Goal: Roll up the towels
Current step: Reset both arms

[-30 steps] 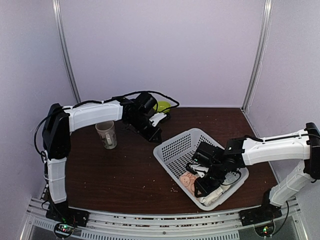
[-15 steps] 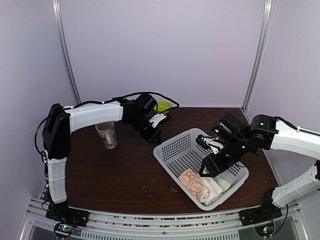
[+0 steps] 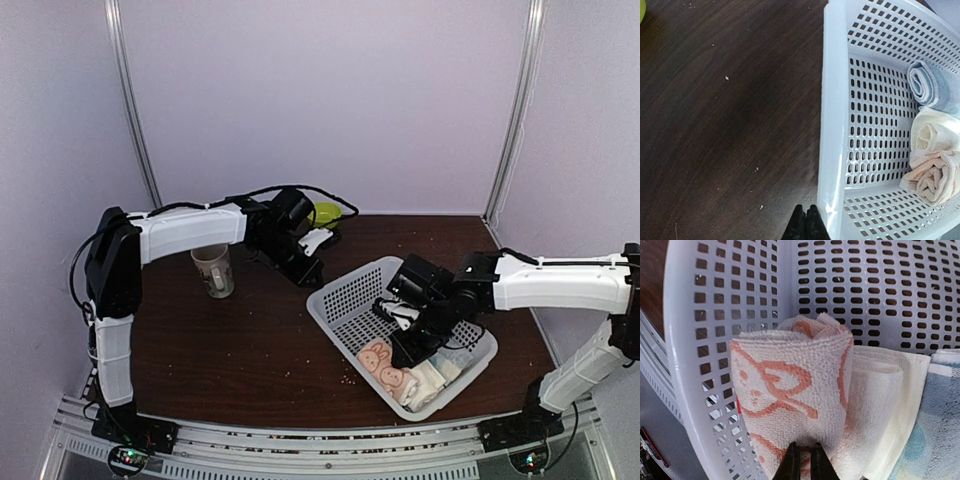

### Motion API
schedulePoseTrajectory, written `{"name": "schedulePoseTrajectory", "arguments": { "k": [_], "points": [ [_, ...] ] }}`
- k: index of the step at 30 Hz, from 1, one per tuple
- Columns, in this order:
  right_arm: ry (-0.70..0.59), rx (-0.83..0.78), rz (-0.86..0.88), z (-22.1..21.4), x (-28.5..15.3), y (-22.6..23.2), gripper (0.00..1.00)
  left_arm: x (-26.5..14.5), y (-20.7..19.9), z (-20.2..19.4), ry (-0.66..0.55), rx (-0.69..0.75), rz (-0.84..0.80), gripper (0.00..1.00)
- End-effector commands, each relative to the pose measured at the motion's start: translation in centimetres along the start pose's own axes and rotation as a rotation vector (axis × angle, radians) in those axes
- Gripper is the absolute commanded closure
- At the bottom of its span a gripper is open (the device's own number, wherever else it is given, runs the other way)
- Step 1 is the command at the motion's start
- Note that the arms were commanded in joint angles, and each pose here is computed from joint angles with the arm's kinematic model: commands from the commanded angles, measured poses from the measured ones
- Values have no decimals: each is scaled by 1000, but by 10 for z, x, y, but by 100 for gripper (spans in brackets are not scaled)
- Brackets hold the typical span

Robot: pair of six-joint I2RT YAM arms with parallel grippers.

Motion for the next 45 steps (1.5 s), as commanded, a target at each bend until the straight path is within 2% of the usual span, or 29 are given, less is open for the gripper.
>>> {"name": "schedulePoseTrajectory", "arguments": {
  "k": [1, 7, 12, 15, 18, 21, 24, 29, 31, 32, 35, 38, 42, 45],
  "points": [
    [54, -26, 18, -18, 23, 10, 91, 6, 1, 4, -17, -7, -13, 100],
    [145, -50, 9, -47, 51, 17, 90, 7, 1, 4, -15, -6, -18, 100],
    [174, -77, -56, -57, 58, 14, 85, 9, 2, 1, -8, -7, -14, 100],
    [54, -76, -83, -29, 27, 15, 71, 7, 2, 2, -14, -5, -14, 100],
    [-99, -38, -95, 3, -17, 11, 48, 4, 1, 3, -20, -4, -10, 100],
    [-239, 5, -122, 24, -58, 0, 35, 0, 1, 5, -28, -4, -6, 98],
    [-394, 60, -186, 34, -93, -21, 27, -8, -1, 11, -51, -7, -4, 72],
    [-674, 233, -314, 32, -150, -74, 14, -32, -5, 26, -131, -25, 14, 45],
    [-774, 317, -384, 25, -169, -98, 9, -48, -4, 36, -187, -42, 48, 10],
    [-821, 366, -434, 21, -179, -111, 6, -62, -4, 42, -234, -54, 66, 3],
    [-952, 494, -523, 10, -198, -139, 1, -98, 2, 56, -368, -105, 116, 2],
    [-1015, 619, -579, -2, -203, -164, 0, -132, 21, 62, -483, -205, 153, 2],
    [-1006, 716, -662, -20, -200, -191, 0, -159, 71, 42, -554, -434, 201, 2],
    [-1034, 739, -701, -30, -205, -199, 0, -164, 100, 15, -561, -536, 242, 2]
  ]
}}
Point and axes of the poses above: each gripper's point midway between its finger pads, its own x axis out along the fingers, its own y axis along the line the jaws close on, z = x × y, the point moved 1 cm from there along -x, back along the fingers, and after that the axes turned 8 degrees about -x, right-handed, at the moved point
